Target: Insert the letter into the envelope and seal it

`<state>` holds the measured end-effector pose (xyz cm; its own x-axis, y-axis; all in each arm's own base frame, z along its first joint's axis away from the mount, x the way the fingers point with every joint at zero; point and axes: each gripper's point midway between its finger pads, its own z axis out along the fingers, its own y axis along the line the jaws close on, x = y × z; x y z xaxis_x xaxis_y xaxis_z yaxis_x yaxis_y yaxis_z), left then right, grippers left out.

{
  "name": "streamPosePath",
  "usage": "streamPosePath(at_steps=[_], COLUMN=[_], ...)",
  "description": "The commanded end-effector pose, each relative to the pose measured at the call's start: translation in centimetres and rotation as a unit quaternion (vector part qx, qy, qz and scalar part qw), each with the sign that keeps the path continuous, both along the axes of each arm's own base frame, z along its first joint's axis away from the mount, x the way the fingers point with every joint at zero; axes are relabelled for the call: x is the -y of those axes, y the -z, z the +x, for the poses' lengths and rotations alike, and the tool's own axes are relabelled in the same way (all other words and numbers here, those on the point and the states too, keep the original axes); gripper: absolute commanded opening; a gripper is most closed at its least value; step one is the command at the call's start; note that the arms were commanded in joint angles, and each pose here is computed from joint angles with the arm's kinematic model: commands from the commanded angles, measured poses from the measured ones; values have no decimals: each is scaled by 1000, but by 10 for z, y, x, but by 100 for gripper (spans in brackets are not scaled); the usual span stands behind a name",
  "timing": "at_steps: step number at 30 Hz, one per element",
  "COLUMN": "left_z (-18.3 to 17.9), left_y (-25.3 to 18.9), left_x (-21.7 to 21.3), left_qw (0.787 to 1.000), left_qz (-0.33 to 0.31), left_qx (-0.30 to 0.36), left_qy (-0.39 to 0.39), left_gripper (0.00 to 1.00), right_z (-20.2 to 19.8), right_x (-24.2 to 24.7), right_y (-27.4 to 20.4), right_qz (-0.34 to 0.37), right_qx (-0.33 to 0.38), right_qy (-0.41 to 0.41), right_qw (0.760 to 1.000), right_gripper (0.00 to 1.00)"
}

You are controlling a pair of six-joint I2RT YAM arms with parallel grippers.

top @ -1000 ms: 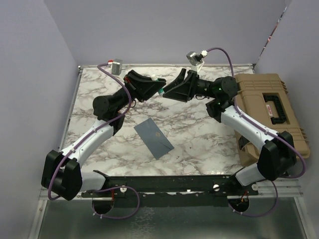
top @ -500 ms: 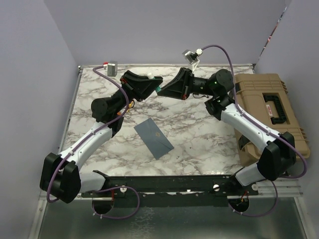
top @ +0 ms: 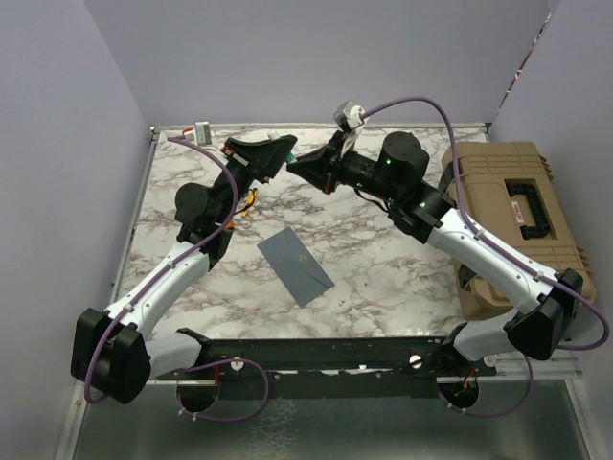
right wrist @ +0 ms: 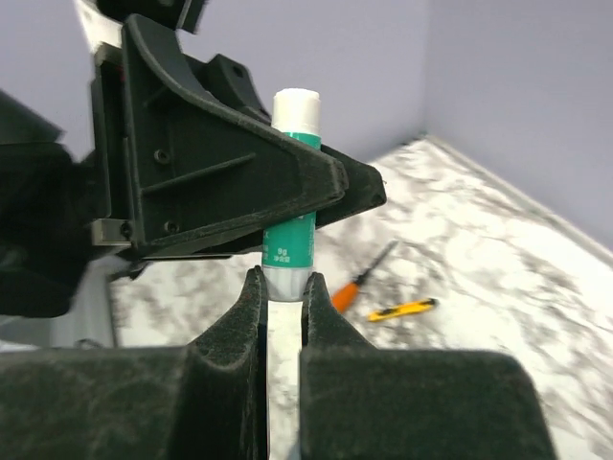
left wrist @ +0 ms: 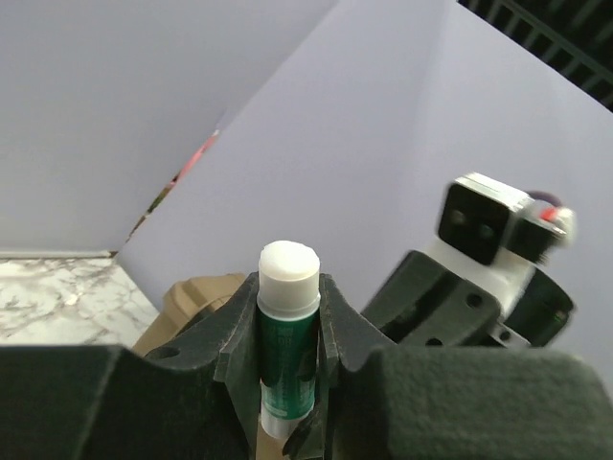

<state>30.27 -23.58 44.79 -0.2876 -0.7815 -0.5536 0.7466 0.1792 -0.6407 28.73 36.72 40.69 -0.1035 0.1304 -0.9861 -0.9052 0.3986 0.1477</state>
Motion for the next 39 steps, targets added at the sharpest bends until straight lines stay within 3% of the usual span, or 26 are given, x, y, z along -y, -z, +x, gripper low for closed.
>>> streamPosePath(at_steps=[1, 5, 9, 13, 15, 22, 28, 39], left_z=[-6, 10, 19, 13, 2, -29, -52, -71], left_y=[-4, 10, 17, 13, 9, 6, -3, -14], left_x=[1, 3, 0, 6, 18, 35, 38, 37], left_qw=[999, 993, 987, 988, 988, 978, 971, 968], left_qz=[-22, -2, 22, 88, 128, 181, 187, 170], left_qx=[-45, -118, -159, -123, -84, -10, 49, 78], left_qy=[15, -2, -28, -17, 20, 104, 141, 167], left_gripper=[0, 0, 0, 0, 0, 0, 0, 0], right_z=[56, 64, 53, 10, -14, -49, -72, -84], right_x=[26, 33, 31, 20, 21, 47, 43, 21], right_y=[34, 48, 42, 10, -2, -16, -20, -28], right_qz=[-119, -168, -147, -97, -75, 4, 60, 111], right_qx=[63, 67, 43, -25, -71, -140, -136, -142], right_qy=[205, 279, 259, 162, 112, 73, -3, -131], right_qw=[969, 943, 954, 982, 988, 987, 989, 975], right_gripper=[0, 1, 3, 56, 65, 67, 65, 51])
